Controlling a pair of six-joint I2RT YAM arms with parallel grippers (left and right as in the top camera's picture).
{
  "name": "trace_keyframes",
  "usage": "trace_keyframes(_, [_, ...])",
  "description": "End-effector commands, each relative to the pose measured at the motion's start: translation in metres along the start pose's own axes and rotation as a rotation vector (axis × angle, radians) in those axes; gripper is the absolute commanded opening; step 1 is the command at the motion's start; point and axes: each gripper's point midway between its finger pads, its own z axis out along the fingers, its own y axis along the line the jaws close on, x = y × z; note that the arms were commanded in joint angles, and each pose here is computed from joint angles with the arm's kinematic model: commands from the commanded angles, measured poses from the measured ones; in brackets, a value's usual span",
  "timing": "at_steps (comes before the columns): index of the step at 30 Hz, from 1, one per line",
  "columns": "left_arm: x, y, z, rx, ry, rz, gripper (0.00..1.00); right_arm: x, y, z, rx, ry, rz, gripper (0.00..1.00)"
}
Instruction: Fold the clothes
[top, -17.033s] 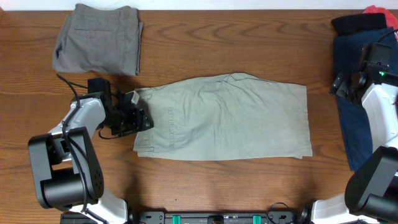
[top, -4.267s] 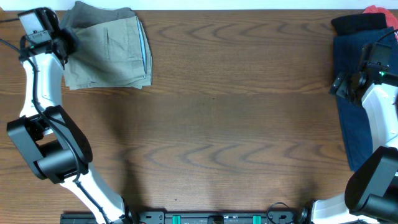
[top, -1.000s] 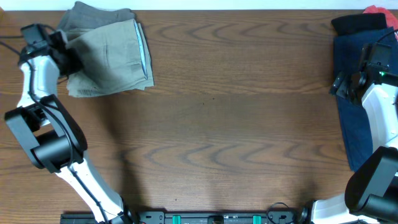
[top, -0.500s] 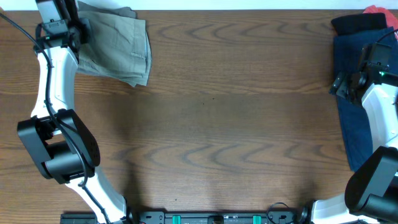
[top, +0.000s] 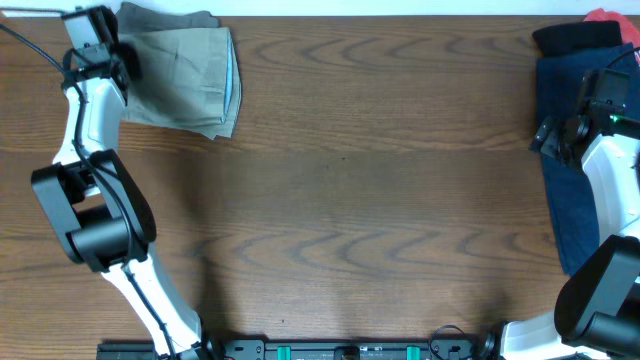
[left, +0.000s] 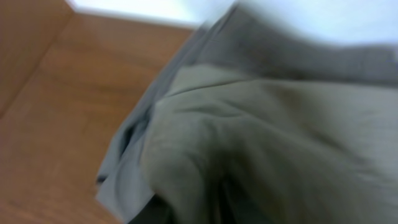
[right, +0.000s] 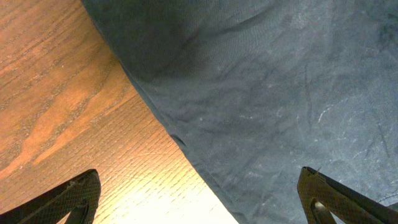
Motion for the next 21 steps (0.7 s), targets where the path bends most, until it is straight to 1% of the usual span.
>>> trace_keyframes(1, [0.003,0.037,0.005,-0.151,0.021,-0.005,0.49,-0.002,-0.005,-0.003,0.016,-0.011,-0.004,0.99])
trace_keyframes(2, [0.004,0.040,0.005,-0.154,0.022,-0.008,0.53,-0.002,-0.005,-0.003,0.016,-0.011,-0.004,0.99])
trace_keyframes(3, [0.002,0.042,0.003,-0.157,0.019,-0.017,0.62,-0.002,-0.005,-0.003,0.016,-0.011,-0.004,0.99])
trace_keyframes(4, [0.000,0.043,-0.001,-0.157,0.015,-0.019,0.69,-0.002,-0.005,-0.003,0.016,-0.011,-0.004,0.99])
trace_keyframes(7, [-0.015,0.040,-0.015,-0.151,-0.019,-0.036,0.70,-0.002,-0.005,-0.003,0.016,-0.011,-0.004,0.99])
trace_keyframes(10, [-0.039,0.027,-0.039,-0.122,-0.082,-0.075,0.78,-0.002,-0.005,-0.003,0.016,-0.011,-0.004,0.99])
trace_keyframes(11, [-0.045,0.019,-0.046,-0.097,-0.101,-0.082,0.78,-0.002,-0.005,-0.003,0.017,-0.011,-0.004,0.99])
trace_keyframes(13, [-0.057,-0.006,-0.057,0.002,-0.132,-0.070,0.78,-0.002,-0.005,-0.003,0.016,-0.011,-0.004,0.99])
trace_keyframes(16, [-0.060,-0.049,-0.065,0.161,-0.140,-0.040,0.75,-0.002,-0.005,-0.003,0.016,-0.011,-0.004,0.99])
trace_keyframes(19, [-0.053,-0.075,-0.061,0.212,-0.128,-0.015,0.65,-0.002,-0.005,-0.003,0.016,-0.011,-0.004,0.99])
trace_keyframes(21, [-0.049,-0.084,-0.054,0.222,-0.122,-0.006,0.61,-0.002,-0.005,-0.003,0.016,-0.011,-0.004,0.99])
